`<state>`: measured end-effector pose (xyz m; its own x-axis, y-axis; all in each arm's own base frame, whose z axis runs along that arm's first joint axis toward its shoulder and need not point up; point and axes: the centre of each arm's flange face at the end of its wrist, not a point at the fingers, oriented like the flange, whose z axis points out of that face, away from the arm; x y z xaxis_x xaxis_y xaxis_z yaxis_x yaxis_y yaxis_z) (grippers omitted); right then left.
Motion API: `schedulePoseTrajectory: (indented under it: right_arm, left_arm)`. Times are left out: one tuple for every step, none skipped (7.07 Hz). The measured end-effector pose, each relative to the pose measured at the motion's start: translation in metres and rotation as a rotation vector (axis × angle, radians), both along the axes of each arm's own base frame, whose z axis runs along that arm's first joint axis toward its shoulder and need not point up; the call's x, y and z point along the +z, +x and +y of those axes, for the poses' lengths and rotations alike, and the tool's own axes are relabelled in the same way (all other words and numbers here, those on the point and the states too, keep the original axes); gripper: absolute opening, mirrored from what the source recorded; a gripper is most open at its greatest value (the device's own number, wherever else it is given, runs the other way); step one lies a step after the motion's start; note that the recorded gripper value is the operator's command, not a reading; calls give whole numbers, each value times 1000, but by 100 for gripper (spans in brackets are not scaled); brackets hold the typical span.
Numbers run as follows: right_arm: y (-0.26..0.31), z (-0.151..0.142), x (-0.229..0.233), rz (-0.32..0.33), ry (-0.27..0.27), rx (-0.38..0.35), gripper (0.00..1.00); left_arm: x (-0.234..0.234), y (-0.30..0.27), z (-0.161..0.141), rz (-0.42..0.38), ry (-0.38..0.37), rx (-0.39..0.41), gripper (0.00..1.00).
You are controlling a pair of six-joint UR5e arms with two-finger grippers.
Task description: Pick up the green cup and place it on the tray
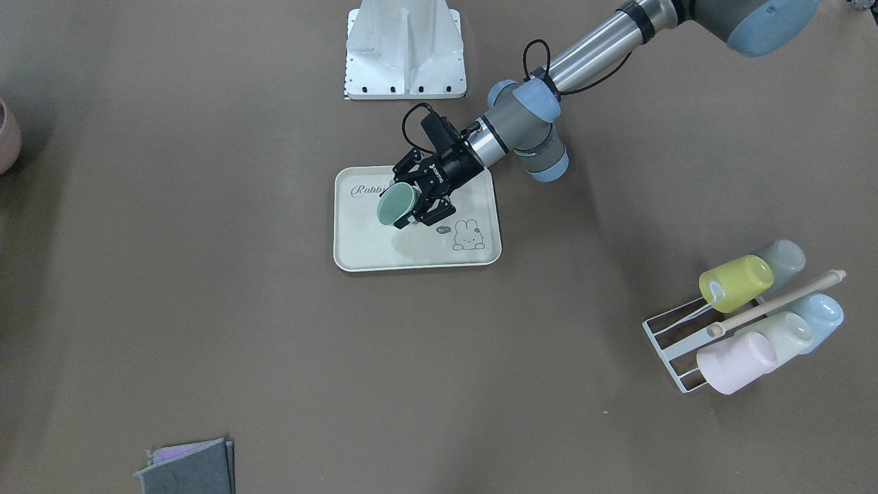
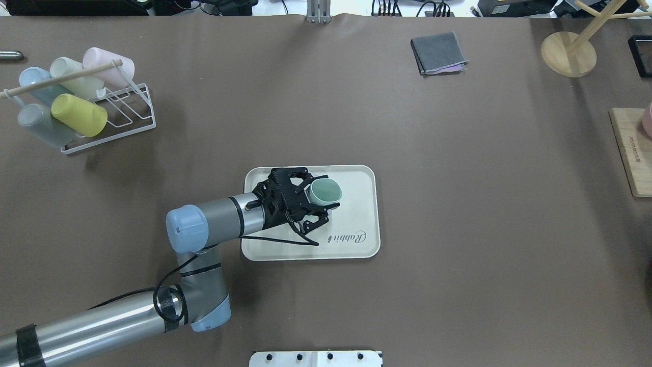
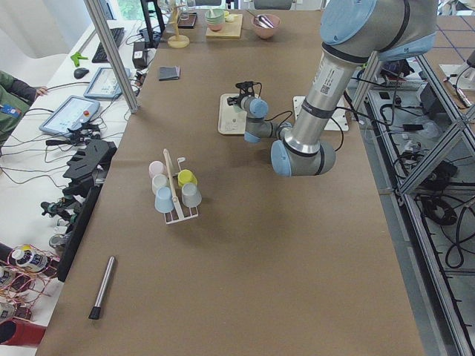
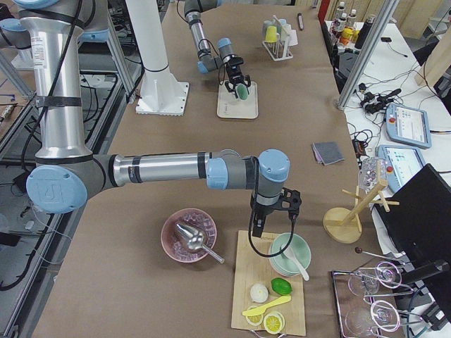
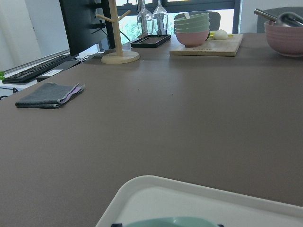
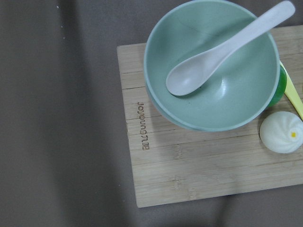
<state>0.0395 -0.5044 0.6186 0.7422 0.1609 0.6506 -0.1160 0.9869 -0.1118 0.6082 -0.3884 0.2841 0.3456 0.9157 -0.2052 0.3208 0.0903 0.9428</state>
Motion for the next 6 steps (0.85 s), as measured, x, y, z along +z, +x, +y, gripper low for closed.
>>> schedulePoseTrajectory:
  right_arm:
    - [-1, 0, 0, 0, 0, -1, 100]
    - [-1, -1, -1, 0, 1, -2, 100]
    - [-2, -1, -1, 0, 2, -4, 100]
    - [-2, -1, -1, -1, 4, -5, 100]
    - [-3, -2, -2, -1, 5, -6, 100]
    - [-3, -2, -2, -1, 5, -6, 100]
  left_arm:
    - [5, -3, 1, 5, 3, -1, 99]
    - [12, -8, 2, 11, 7, -2, 99]
    - [22, -13, 4, 16, 9, -2, 99]
    - [31, -18, 6, 19, 11, -3, 99]
    - [37, -21, 7, 16, 14, -5, 99]
    - [39, -23, 8, 16, 19, -6, 99]
